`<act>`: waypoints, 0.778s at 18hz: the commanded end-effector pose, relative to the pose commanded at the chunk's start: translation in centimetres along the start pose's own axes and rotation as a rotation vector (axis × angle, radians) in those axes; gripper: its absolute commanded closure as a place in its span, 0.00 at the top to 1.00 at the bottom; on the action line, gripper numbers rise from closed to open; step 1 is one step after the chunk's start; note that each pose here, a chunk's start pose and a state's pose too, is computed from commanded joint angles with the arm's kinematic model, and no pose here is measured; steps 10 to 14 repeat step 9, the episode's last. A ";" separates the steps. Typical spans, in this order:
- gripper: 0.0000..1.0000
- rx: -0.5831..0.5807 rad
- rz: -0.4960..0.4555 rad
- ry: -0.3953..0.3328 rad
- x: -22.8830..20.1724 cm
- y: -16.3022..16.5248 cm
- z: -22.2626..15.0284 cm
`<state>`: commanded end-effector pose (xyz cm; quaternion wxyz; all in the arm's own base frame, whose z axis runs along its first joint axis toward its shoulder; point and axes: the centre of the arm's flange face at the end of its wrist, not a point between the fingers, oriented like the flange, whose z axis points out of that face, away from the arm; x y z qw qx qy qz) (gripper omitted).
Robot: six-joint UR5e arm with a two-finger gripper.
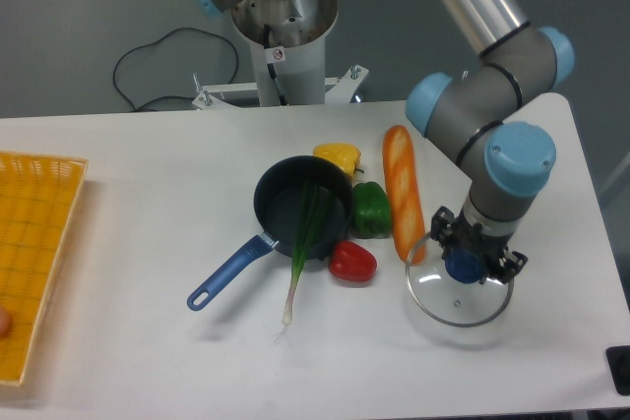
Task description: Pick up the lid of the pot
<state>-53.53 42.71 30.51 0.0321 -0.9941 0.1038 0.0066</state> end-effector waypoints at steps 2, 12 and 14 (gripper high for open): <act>0.60 0.000 0.002 -0.001 1.0 0.1 -0.6; 0.60 0.001 0.017 -0.001 2.8 0.1 -1.6; 0.60 0.001 0.017 -0.001 2.8 0.1 -1.6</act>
